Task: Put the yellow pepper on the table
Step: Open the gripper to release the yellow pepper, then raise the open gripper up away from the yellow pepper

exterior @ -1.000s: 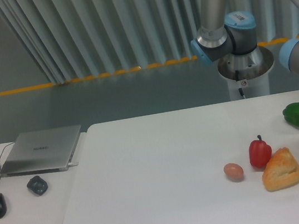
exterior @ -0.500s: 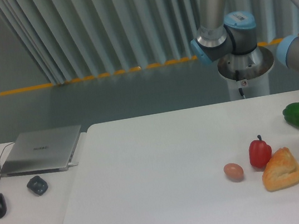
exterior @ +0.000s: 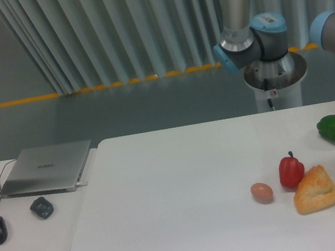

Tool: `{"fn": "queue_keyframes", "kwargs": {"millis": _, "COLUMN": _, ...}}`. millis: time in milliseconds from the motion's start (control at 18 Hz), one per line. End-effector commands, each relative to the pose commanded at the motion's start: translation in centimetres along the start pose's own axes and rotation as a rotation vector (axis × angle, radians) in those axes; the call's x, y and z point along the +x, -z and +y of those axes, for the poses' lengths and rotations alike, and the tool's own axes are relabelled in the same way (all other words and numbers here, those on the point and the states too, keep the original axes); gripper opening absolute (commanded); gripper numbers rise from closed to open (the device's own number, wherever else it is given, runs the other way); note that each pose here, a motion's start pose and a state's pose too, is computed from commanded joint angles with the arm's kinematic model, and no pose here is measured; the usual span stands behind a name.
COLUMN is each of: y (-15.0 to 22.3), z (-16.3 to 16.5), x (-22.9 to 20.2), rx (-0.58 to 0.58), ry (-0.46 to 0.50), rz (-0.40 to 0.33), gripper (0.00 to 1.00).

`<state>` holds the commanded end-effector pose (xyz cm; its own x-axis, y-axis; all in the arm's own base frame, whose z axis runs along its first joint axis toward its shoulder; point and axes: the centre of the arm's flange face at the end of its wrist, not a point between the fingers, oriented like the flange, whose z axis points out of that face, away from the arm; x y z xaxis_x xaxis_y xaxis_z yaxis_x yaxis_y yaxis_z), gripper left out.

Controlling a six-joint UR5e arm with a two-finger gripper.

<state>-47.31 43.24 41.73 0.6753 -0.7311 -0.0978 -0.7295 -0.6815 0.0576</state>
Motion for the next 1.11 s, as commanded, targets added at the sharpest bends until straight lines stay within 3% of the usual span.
{"fn": "queue_keyframes", "kwargs": {"millis": 278, "y": 1.9, "z": 1.7, "x": -1.2, "rx": 0.003, "ry": 0.008, "rz": 0.043, "gripper": 1.00}}
{"fn": "queue_keyframes", "kwargs": {"millis": 722, "y": -1.2, "z": 1.0, "x": -1.4, "rx": 0.042, "ry": 0.001, "rz": 0.095, "gripper": 1.00}}
{"fn": "queue_keyframes", "kwargs": {"millis": 1111, "y": -1.2, "z": 1.1, "x": -1.4, "rx": 0.052, "ry": 0.005, "rz": 0.092, "gripper": 1.00}}
